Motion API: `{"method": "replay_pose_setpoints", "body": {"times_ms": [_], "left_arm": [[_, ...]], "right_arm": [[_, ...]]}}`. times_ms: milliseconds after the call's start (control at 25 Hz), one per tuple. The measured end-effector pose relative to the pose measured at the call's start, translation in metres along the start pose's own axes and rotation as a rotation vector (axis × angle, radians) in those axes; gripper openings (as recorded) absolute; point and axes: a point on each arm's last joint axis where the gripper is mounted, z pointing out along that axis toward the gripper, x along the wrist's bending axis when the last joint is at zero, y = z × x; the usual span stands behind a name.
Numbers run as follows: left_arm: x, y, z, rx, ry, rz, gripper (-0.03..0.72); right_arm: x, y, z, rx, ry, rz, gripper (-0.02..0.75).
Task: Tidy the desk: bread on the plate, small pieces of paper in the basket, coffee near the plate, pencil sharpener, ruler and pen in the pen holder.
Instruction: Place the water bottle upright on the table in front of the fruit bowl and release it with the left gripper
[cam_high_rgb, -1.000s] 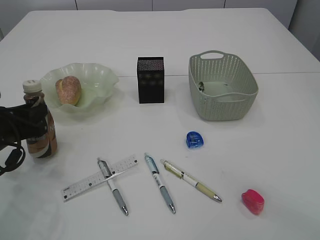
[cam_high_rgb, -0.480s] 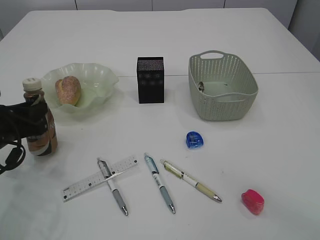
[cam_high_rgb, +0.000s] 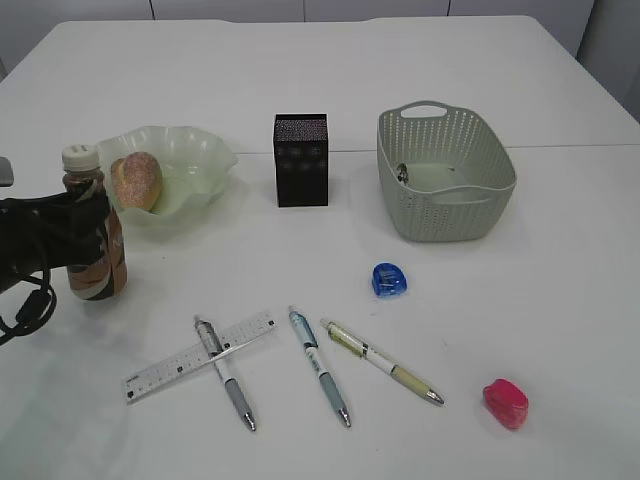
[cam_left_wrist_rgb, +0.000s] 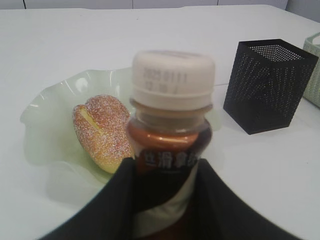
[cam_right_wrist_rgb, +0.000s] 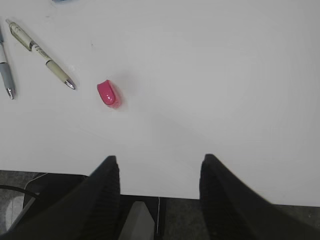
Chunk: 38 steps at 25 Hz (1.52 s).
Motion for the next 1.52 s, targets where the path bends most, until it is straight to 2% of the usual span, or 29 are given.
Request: {"method": "replay_pose_setpoints", "body": {"times_ms": [360,560,1520], "left_arm": [[0.001,0.0,0.002,-0.001,0.003,-0.002,0.21],[0.002,-0.012,0.004,0.03,0.005,-0.012,0.212],[0.003,-0.011,0.01,0.018,0.004,-0.01,0.234]], "right_arm": [[0.0,0.0,0.0,0.0,0.0,0.0,0.414],[0.001,0.0,0.0,0.002,0.012,0.004,0.414],[0.002,0.0,0.0,0.003,0.018,0.006,0.414]]}}
